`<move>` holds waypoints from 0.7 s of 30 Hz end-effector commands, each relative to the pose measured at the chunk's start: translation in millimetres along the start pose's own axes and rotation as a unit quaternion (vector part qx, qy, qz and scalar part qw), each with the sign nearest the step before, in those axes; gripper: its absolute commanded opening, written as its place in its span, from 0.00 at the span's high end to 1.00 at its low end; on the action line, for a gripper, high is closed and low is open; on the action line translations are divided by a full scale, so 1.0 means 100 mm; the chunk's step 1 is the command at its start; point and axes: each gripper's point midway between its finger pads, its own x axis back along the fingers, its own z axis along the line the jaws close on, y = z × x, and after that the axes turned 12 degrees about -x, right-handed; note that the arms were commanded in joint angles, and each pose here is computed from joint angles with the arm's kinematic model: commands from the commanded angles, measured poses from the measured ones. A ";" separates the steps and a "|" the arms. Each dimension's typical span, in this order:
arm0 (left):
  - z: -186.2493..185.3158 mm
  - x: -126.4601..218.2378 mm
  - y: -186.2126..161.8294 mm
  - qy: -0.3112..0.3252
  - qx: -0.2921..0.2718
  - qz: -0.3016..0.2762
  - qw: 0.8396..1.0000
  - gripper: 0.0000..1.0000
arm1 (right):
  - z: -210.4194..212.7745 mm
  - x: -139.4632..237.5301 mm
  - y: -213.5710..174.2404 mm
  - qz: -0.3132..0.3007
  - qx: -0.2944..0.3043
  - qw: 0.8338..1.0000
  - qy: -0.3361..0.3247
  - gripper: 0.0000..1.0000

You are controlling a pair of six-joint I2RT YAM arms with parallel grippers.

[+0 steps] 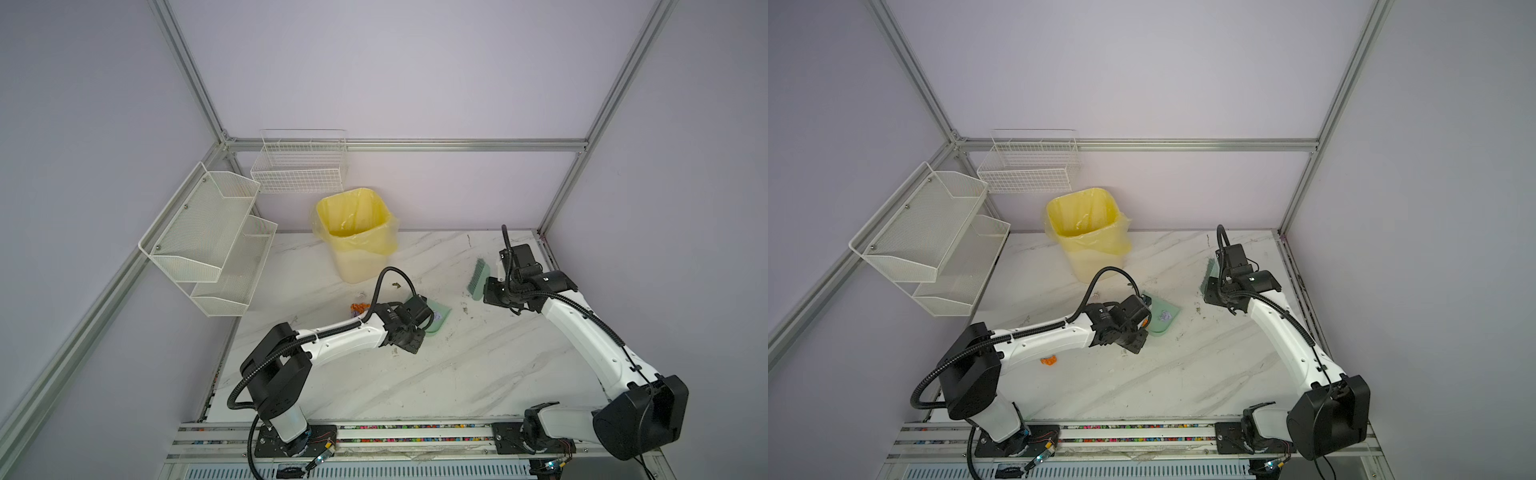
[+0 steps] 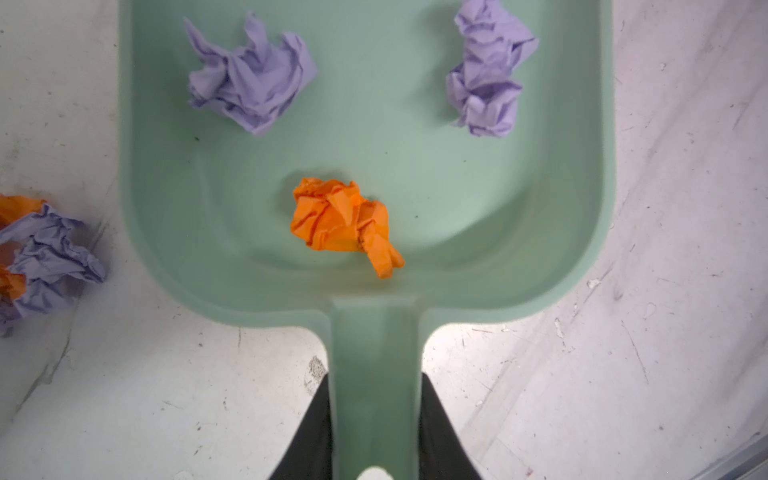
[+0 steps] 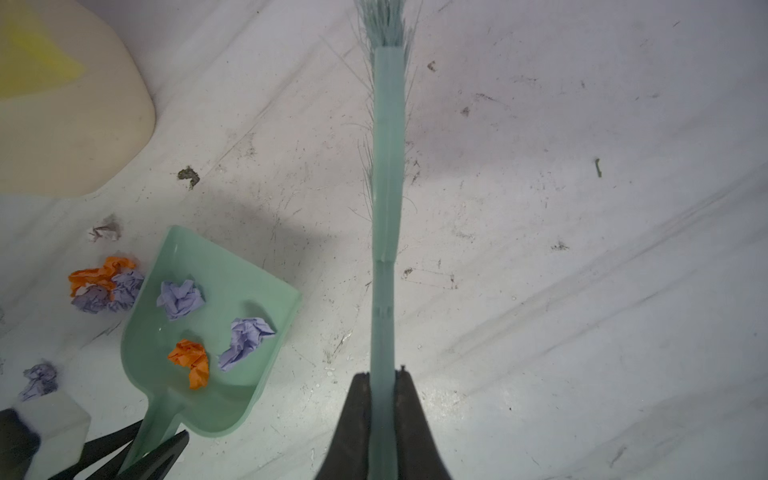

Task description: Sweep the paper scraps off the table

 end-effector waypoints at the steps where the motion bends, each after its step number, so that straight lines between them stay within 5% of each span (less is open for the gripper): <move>1: -0.03 0.41 0.59 -0.010 0.028 -0.097 0.995 0.88 | 0.13 0.01 0.04 -0.006 -0.003 0.999 0.037 1.00; 14: 0.07 1.12 1.09 -0.008 0.040 -0.217 0.975 0.85 | 0.18 0.07 0.05 -0.003 -0.001 0.998 0.055 1.00; 21: -0.18 1.12 1.14 -0.088 0.053 -0.222 0.970 0.86 | 0.17 0.10 -0.01 -0.002 -0.004 0.998 0.062 1.00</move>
